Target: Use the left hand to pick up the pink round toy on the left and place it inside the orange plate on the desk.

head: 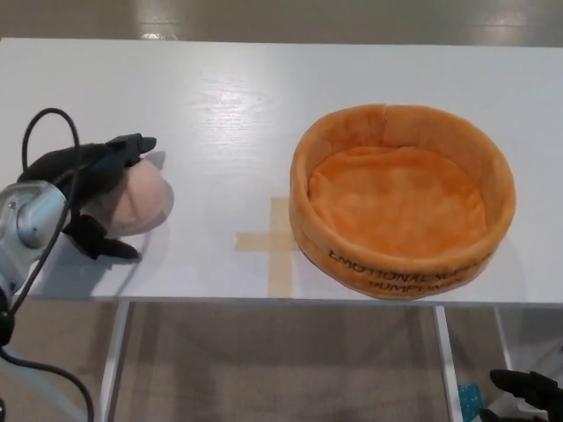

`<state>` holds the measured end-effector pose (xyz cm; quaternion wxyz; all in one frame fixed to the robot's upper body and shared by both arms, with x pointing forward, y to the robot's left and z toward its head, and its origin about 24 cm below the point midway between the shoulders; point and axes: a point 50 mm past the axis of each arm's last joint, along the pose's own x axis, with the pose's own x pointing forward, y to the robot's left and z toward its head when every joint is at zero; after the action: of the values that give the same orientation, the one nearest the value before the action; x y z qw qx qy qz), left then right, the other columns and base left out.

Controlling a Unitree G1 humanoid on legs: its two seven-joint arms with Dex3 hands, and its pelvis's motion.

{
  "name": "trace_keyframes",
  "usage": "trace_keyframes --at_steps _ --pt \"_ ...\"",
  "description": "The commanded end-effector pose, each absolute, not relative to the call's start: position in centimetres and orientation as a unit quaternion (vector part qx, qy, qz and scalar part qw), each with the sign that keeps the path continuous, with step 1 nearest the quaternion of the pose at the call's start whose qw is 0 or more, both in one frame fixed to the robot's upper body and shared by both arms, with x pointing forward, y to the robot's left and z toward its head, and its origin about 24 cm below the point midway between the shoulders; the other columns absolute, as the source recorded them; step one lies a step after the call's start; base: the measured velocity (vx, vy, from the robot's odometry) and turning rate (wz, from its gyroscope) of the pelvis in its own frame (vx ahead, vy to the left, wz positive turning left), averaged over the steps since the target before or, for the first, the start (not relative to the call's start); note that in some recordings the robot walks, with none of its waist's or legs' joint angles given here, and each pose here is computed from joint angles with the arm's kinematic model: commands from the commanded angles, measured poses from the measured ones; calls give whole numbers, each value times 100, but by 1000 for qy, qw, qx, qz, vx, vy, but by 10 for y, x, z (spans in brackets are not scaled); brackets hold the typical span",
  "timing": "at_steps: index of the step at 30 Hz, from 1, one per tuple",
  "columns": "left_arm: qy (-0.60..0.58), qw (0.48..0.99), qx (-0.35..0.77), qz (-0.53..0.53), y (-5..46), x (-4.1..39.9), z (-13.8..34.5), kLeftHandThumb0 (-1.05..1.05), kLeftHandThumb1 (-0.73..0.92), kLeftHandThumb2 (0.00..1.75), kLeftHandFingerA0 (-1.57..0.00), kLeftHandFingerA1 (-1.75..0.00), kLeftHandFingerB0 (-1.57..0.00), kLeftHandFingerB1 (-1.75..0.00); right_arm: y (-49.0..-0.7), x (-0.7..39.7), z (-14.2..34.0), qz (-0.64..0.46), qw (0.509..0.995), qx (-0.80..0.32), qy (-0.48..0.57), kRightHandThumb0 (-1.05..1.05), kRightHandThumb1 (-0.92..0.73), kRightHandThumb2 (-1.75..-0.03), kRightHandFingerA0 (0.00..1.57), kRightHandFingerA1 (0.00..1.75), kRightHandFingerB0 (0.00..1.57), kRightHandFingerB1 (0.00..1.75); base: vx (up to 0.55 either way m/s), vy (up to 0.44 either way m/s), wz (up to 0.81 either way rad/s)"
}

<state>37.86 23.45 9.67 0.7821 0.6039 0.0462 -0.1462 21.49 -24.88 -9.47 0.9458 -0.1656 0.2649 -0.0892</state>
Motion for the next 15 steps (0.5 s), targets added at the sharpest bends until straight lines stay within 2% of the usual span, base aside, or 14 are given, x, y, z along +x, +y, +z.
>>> trace_keyframes --at_steps 1,3,4,5,6,7,8,15 --pt "-5 785 602 -147 230 374 89 -24 68 60 -71 -78 -36 -32 -252 209 -98 -95 940 -174 277 -35 -54 -57 71 57 60 43 0 0 0" --pt "-6 785 602 -147 230 374 89 -24 68 60 -71 -78 -36 -32 -252 208 -99 -95 940 -174 278 -35 -54 -57 71 57 60 43 0 0 0" --pt "-19 801 583 -135 228 373 88 -19 87 65 -83 -146 -88 -55 -253 207 -99 -96 939 -175 280 -37 -54 -56 71 54 61 42 0 0 0" --pt "-23 806 577 -131 227 373 87 -19 87 65 -83 -146 -88 -55 -253 207 -99 -97 939 -175 281 -37 -54 -56 71 54 61 42 0 0 0" --pt "-32 809 573 -127 225 373 88 -16 82 70 -82 -140 -84 -92 -253 208 -98 -96 940 -173 279 -36 -54 -57 70 54 59 43 0 0 0" --pt "-32 809 573 -127 225 373 88 -16 82 70 -82 -140 -84 -92 -253 208 -98 -96 940 -173 279 -36 -54 -57 70 54 59 43 0 0 0" --pt "-40 810 572 -123 224 373 89 -16 80 72 -81 -143 -80 -103 -253 209 -98 -96 941 -170 276 -35 -54 -56 71 57 60 44 0 0 0" --pt "-56 812 570 -117 222 374 92 -16 81 72 -77 -152 -77 -109 -253 209 -98 -99 941 -169 276 -36 -54 -56 72 56 61 44 0 0 0"
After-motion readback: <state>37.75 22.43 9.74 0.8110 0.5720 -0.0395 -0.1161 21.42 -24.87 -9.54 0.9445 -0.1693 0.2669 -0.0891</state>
